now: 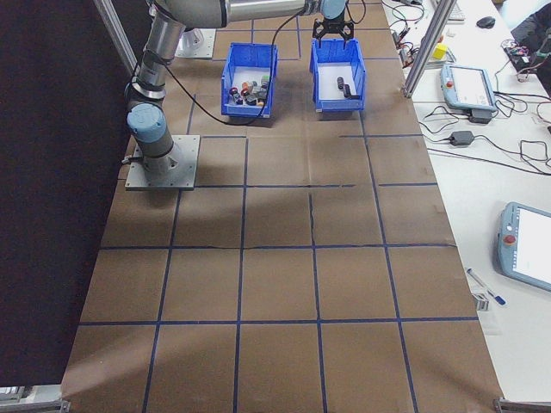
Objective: Place button box in front
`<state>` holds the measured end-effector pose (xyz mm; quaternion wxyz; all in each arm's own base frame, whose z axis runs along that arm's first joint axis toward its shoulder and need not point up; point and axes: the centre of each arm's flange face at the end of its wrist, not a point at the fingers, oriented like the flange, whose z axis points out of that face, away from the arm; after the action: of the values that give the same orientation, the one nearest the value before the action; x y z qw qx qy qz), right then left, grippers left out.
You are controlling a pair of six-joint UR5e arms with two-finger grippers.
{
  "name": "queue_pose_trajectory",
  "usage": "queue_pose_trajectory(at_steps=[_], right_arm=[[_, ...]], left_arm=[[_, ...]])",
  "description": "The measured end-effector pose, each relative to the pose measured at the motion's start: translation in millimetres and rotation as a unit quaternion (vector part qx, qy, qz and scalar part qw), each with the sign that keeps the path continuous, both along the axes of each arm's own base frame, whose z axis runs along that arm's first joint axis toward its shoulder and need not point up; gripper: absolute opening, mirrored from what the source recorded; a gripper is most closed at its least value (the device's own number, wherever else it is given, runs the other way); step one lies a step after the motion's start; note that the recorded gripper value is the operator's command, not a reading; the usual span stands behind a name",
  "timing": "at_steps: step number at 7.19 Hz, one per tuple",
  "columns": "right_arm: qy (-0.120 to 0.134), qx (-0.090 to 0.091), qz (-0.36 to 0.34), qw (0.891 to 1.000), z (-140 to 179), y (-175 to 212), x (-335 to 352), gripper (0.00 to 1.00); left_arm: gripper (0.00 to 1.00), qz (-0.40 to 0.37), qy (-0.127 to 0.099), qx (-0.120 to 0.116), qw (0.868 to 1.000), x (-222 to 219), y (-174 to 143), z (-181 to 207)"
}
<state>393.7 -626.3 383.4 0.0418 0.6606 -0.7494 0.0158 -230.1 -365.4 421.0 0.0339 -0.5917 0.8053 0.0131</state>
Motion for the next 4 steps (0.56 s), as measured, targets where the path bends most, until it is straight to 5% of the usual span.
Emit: queue_pose_trajectory(at_steps=[4], right_arm=[[0.015, 0.031, 0.083, 0.996, -44.5, 24.5, 53.8, 1.0]], left_arm=[[0.99, 0.114, 0.009, -0.021, 0.993, -48.9, 77.1, -101.7]])
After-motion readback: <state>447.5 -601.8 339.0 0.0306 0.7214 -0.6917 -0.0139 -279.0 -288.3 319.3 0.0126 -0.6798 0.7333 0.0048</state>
